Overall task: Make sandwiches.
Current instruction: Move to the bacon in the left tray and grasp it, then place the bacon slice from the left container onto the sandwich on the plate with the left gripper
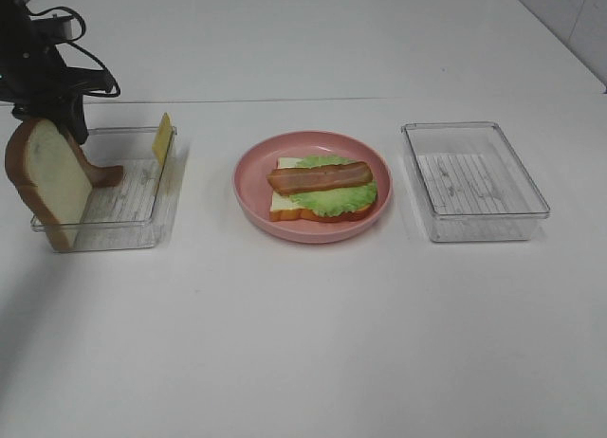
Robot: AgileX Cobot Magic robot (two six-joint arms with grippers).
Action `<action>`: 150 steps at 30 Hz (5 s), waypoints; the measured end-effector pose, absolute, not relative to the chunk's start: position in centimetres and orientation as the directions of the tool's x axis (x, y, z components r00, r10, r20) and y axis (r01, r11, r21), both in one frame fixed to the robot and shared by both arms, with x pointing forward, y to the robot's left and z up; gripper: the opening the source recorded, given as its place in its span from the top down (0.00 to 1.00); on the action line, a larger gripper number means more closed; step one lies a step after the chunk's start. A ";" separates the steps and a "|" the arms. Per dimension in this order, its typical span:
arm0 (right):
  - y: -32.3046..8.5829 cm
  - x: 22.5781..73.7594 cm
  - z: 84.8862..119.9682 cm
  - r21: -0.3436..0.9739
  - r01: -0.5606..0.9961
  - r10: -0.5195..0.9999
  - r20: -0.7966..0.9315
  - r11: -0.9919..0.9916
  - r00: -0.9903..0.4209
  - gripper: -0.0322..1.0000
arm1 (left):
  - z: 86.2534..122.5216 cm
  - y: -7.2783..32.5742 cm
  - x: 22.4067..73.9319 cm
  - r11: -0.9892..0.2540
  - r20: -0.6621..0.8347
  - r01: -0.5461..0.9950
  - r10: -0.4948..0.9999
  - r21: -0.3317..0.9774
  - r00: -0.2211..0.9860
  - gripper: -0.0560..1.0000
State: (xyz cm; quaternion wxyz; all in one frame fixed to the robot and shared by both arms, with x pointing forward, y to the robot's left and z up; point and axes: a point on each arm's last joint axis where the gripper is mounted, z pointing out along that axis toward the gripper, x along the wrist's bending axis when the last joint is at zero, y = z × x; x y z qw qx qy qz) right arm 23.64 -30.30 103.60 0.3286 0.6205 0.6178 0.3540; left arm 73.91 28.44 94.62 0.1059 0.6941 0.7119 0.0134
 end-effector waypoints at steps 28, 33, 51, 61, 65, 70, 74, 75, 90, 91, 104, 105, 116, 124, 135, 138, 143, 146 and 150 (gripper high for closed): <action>-30.3 23.6 103.6 0.845 0.534 0.999 0.033 -0.021 -0.014 0.04 | 101.8 27.7 72.8 0.070 -0.223 0.948 0.975 0.309 0.001 0.95; -30.3 23.6 103.6 0.845 0.534 0.999 0.033 -0.021 -0.014 0.04 | 104.8 27.4 71.9 0.074 -0.245 0.930 0.969 0.360 0.018 0.95; -30.3 23.6 103.6 0.845 0.534 0.999 0.033 -0.021 -0.014 0.04 | 111.6 14.7 68.1 -0.083 -0.375 0.866 0.878 0.493 0.297 0.95; -30.3 23.6 103.6 0.845 0.534 0.999 0.033 -0.021 -0.014 0.04 | 109.3 6.1 67.2 -0.149 -0.408 0.822 0.811 0.549 0.419 0.95; -30.3 23.6 103.6 0.845 0.534 0.999 0.033 -0.021 -0.014 0.04 | 106.3 3.4 67.4 -0.178 -0.416 0.825 0.795 0.536 0.441 0.95; -30.3 23.6 103.6 0.845 0.534 0.999 0.033 -0.021 -0.014 0.04 | 103.3 0.8 67.6 -0.163 -0.455 0.834 0.775 0.526 0.439 0.95; -30.3 23.6 103.6 0.845 0.534 0.999 0.033 -0.021 -0.014 0.04 | 100.8 -1.0 67.8 -0.138 -0.493 0.842 0.757 0.521 0.429 0.95; -30.3 23.6 103.6 0.845 0.534 0.999 0.033 -0.021 -0.014 0.04 | 100.8 -1.0 67.8 -0.138 -0.493 0.842 0.757 0.521 0.429 0.95; -30.3 23.6 103.6 0.845 0.534 0.999 0.033 -0.021 -0.014 0.04 | 97.0 -2.4 68.3 -0.091 -0.554 0.876 0.743 0.473 0.377 0.95; -30.3 23.6 103.6 0.845 0.534 0.999 0.033 -0.021 -0.014 0.04 | 97.0 -2.4 68.3 -0.091 -0.554 0.876 0.743 0.473 0.377 0.95; -30.3 23.6 103.6 0.845 0.534 0.999 0.033 -0.021 -0.014 0.04 | 96.2 -1.7 68.1 -0.184 -0.453 0.874 0.796 0.450 0.401 0.95; -30.3 23.6 103.6 0.845 0.534 0.999 0.033 -0.021 -0.014 0.04 | 96.0 -1.3 68.1 -0.196 -0.421 0.878 0.818 0.436 0.391 0.95; -30.3 23.6 103.6 0.845 0.534 0.999 0.033 -0.021 -0.014 0.04 | 95.3 -0.1 68.0 -0.208 -0.311 0.906 0.891 0.369 0.332 0.95; -30.3 23.6 103.6 0.845 0.534 0.999 0.033 -0.021 -0.014 0.04 | 95.2 0.2 68.0 -0.230 -0.277 0.904 0.899 0.359 0.339 0.95; -30.3 23.6 103.6 0.845 0.534 0.999 0.033 -0.021 -0.014 0.04 | 95.1 0.4 67.8 -0.240 -0.264 0.908 0.903 0.342 0.338 0.88; -30.3 23.6 103.6 0.845 0.534 0.999 0.033 -0.021 -0.014 0.04 | 95.1 0.4 67.8 -0.240 -0.264 0.908 0.903 0.342 0.338 0.81; -30.3 23.6 103.6 0.845 0.534 0.999 0.033 -0.021 -0.014 0.04 | 95.1 0.4 67.9 -0.243 -0.259 0.907 0.904 0.344 0.340 0.51; -30.3 23.6 103.6 0.845 0.534 0.999 0.033 -0.021 -0.014 0.04 | 95.0 0.6 67.8 -0.256 -0.239 0.907 0.908 0.334 0.344 0.18; -30.3 23.6 103.6 0.845 0.534 0.999 0.033 -0.021 -0.014 0.04 | 95.4 1.0 67.6 -0.290 -0.192 0.909 0.915 0.299 0.355 0.04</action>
